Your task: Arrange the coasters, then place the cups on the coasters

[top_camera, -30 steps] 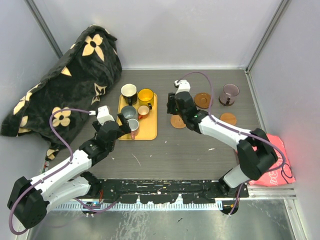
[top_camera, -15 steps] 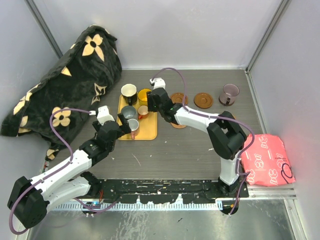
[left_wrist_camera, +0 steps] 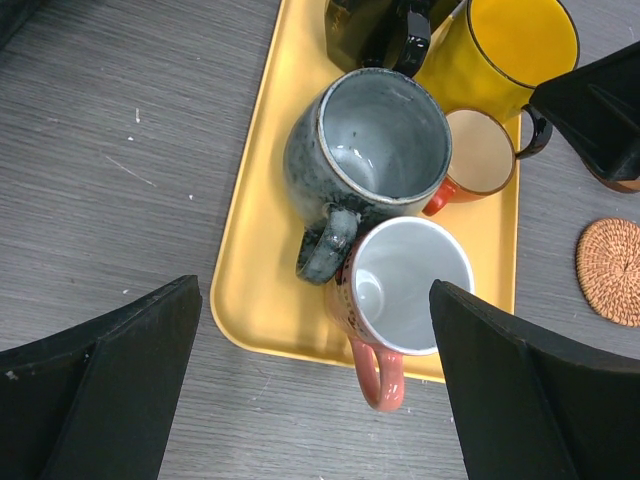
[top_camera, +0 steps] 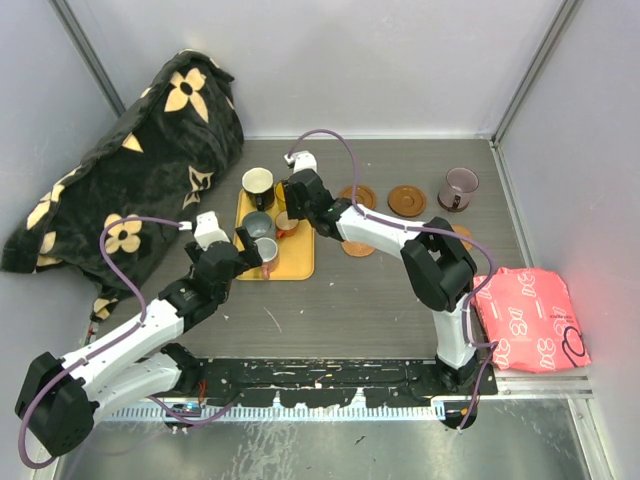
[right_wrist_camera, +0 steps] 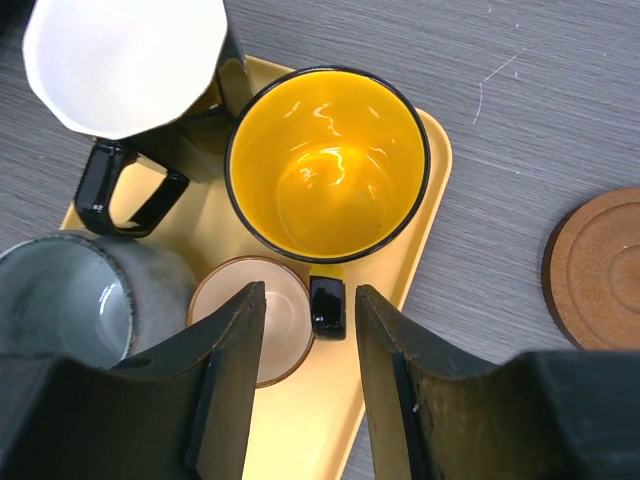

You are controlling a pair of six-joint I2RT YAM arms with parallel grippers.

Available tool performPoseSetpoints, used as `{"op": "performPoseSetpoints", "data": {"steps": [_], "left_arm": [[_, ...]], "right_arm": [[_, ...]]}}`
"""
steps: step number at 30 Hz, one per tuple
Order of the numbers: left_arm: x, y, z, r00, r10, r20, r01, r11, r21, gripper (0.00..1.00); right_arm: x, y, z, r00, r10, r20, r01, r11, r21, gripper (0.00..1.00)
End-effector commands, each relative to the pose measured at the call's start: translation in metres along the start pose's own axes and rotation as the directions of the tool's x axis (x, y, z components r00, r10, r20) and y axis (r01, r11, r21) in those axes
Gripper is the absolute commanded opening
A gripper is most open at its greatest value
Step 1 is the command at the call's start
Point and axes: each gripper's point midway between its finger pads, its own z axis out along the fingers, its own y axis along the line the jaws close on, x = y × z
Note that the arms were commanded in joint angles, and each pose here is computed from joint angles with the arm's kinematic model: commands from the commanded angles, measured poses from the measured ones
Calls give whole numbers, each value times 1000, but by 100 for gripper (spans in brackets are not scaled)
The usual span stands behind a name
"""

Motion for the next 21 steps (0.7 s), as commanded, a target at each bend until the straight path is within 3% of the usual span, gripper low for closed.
{"op": "performPoseSetpoints", "data": {"steps": [1, 21], "left_arm": [[-13, -10, 2, 998, -46, 41, 45, 999, 25, 98], [-15, -8, 1, 998, -47, 48, 46, 999, 22, 98]], "right_arm": [[-17, -1, 5, 999, -44, 27, 43, 999, 31, 47], [-11, -15, 24, 996, -88, 21, 85, 990, 113, 42]]}}
